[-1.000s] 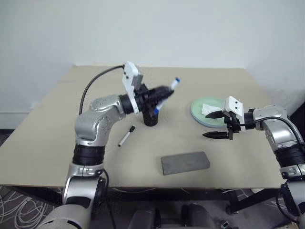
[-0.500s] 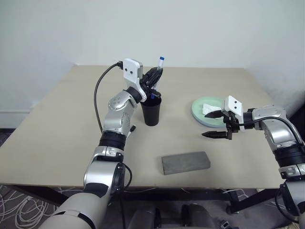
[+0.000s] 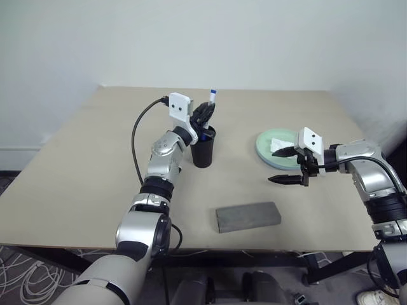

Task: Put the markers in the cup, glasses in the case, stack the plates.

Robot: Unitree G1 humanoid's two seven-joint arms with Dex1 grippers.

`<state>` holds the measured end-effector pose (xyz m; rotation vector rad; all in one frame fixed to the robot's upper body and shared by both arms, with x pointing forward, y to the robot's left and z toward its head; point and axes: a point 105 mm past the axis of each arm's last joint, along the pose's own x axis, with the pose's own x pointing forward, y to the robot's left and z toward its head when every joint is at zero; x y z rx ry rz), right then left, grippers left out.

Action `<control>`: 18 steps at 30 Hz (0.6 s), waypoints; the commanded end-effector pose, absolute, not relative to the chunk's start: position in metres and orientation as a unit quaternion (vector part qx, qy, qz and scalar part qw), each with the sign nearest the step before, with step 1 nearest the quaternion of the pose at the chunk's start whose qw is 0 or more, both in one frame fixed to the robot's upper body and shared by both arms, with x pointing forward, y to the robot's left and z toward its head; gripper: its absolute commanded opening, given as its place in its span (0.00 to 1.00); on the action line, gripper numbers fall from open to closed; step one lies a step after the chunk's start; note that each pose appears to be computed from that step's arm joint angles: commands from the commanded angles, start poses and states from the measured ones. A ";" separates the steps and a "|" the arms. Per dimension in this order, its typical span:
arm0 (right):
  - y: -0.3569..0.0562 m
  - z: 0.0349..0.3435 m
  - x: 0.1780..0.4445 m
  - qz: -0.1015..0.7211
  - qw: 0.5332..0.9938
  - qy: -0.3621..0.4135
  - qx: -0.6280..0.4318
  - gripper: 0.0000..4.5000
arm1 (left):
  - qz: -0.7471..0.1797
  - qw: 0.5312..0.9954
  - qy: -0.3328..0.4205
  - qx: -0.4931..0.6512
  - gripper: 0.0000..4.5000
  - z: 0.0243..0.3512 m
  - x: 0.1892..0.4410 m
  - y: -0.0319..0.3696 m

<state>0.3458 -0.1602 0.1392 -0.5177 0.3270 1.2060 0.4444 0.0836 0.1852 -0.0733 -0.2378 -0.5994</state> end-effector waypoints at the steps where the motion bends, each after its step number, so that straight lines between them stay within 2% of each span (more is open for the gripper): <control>1: -0.162 0.158 0.348 0.550 0.787 0.123 -0.251 1.00 | -0.301 0.942 -0.146 -0.029 0.03 0.205 0.444 0.080; 9: -0.161 0.160 0.351 0.550 0.788 0.116 -0.250 1.00 | -0.299 0.943 -0.142 -0.019 0.03 0.203 0.445 0.085; 18: -0.155 0.186 0.356 0.551 0.807 0.066 -0.204 1.00 | -0.299 0.944 -0.136 -0.014 0.03 0.200 0.445 0.089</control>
